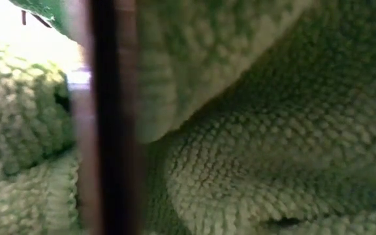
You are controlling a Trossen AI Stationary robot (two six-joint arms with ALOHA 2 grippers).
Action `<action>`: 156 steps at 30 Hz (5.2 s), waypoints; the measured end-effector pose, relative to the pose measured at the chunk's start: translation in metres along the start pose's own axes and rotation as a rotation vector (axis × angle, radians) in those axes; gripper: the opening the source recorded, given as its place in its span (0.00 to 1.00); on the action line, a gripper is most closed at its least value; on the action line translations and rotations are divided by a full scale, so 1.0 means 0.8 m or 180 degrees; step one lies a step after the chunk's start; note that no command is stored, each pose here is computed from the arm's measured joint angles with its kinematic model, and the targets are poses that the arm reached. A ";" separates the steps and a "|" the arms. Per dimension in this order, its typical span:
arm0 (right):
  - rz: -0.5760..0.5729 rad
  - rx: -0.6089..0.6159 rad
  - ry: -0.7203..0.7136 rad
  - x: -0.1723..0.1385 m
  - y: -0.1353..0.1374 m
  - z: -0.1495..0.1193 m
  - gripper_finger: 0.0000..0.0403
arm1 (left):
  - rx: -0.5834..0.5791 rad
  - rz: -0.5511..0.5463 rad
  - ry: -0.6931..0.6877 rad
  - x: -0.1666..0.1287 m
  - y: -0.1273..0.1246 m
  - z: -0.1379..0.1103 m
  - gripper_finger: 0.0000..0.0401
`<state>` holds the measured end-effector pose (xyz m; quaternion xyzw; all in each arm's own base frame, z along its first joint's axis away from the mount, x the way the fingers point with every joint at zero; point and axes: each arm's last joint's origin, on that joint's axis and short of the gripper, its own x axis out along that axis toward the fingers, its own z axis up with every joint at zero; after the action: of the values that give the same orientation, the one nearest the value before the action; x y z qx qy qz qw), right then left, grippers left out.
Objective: Sort microfiber towel by color & place in baskets
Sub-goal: Put the green microfiber cloth into the right wire basket
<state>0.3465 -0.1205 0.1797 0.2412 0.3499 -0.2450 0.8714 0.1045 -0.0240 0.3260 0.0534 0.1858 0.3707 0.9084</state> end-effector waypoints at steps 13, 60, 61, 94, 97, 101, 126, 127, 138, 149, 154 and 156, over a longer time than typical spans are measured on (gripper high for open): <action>-0.0387 0.0067 -0.0011 0.024 -0.008 -0.012 0.40 | 0.0005 -0.0056 0.0037 0.000 -0.001 0.000 0.28; -0.0300 0.0827 0.0336 0.025 -0.005 -0.025 0.40 | 0.0264 -0.0154 0.0106 0.000 -0.001 -0.002 0.28; -0.0281 0.0813 0.0332 0.025 -0.003 -0.026 0.40 | 0.0264 -0.0154 0.0106 0.000 -0.001 -0.002 0.28; 0.0099 0.0188 0.0255 0.004 0.013 -0.015 0.02 | 0.0214 -0.0176 0.0113 0.000 -0.002 -0.002 0.28; 0.0210 0.0124 0.0084 -0.018 0.018 -0.003 0.02 | 0.0172 -0.0192 0.0115 0.000 -0.002 -0.001 0.28; 0.0341 0.0074 -0.0198 -0.056 0.024 0.015 0.02 | 0.0139 -0.0193 0.0115 0.000 -0.002 -0.001 0.28; 0.2287 -0.0483 -0.1471 -0.247 0.169 -0.009 0.02 | -0.0126 -0.0220 0.0081 -0.003 0.005 -0.001 0.28; 0.2393 -0.0508 -0.1512 -0.253 0.176 -0.013 0.02 | -0.0139 -0.0221 0.0079 -0.003 0.005 -0.001 0.28; 0.3341 -0.0921 -0.1786 -0.312 0.236 -0.067 0.02 | -0.0391 -0.0221 0.0081 -0.004 0.007 -0.001 0.28; 0.3857 -0.1435 -0.1946 -0.356 0.264 -0.116 0.02 | -0.0554 -0.0416 0.0166 -0.002 -0.004 0.003 0.28; 0.3924 -0.1462 -0.1907 -0.361 0.267 -0.124 0.02 | -0.0569 -0.0461 0.0185 0.000 -0.011 0.004 0.28; 0.3920 -0.1461 -0.1905 -0.361 0.267 -0.124 0.02 | -0.0553 -0.0456 0.0193 0.001 -0.014 0.005 0.28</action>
<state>0.2415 0.1756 0.3801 0.1281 -0.0606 0.3146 0.9386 0.1142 -0.0313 0.3264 -0.0501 0.1837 0.3209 0.9278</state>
